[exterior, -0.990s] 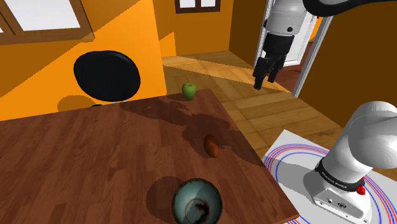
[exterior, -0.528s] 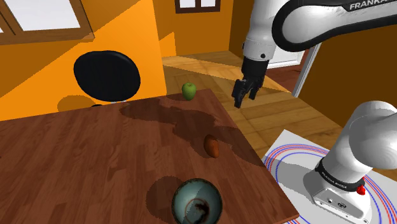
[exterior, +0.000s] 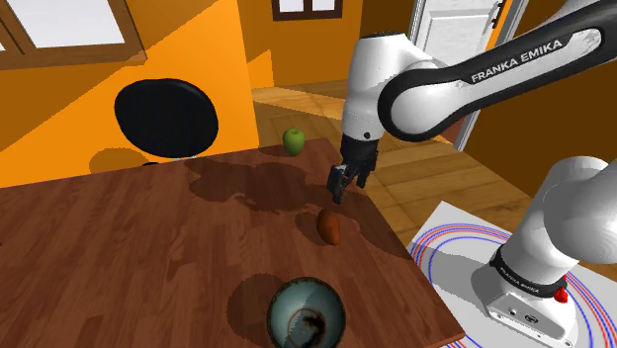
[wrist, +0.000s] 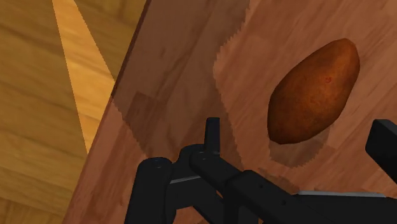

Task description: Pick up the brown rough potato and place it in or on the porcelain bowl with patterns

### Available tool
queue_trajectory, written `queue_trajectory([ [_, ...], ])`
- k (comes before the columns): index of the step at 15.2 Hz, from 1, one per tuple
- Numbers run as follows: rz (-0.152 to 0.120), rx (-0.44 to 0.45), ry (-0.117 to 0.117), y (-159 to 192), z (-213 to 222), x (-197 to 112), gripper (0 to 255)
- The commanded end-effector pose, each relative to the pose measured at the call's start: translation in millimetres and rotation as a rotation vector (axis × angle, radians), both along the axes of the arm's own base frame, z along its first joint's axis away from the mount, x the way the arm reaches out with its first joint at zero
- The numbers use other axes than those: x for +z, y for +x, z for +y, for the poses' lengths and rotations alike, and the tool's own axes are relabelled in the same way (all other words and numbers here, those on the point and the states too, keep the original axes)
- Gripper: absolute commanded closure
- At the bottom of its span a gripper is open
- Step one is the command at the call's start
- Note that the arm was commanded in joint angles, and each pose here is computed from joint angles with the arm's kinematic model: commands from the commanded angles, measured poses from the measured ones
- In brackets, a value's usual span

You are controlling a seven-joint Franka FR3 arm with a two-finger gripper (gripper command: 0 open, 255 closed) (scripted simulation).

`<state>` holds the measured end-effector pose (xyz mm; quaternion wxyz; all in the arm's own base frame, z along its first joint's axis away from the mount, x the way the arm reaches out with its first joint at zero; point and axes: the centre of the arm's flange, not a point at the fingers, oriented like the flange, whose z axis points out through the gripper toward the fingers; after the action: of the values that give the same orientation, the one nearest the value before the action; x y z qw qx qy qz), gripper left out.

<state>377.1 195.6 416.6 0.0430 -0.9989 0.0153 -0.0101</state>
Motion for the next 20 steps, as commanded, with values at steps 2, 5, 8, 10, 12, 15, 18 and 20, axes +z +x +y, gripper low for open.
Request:
queue_trajectory([
  [2,-0.001,0.008,0.003,12.9,23.9,-26.3,0],
  [5,-0.002,0.015,0.005,21.9,44.0,-48.0,0],
  [8,-0.002,0.015,0.005,22.3,45.4,-63.7,0],
  [10,-0.002,0.015,0.005,22.5,46.3,-74.3,0],
  [12,-0.002,0.015,0.005,22.8,47.6,-87.8,0],
  [15,-0.002,0.015,0.005,22.8,47.6,-87.8,0],
  [18,-0.002,0.015,0.005,22.8,47.6,-87.8,0],
  [20,-0.001,0.015,0.005,22.8,47.6,-87.7,0],
])
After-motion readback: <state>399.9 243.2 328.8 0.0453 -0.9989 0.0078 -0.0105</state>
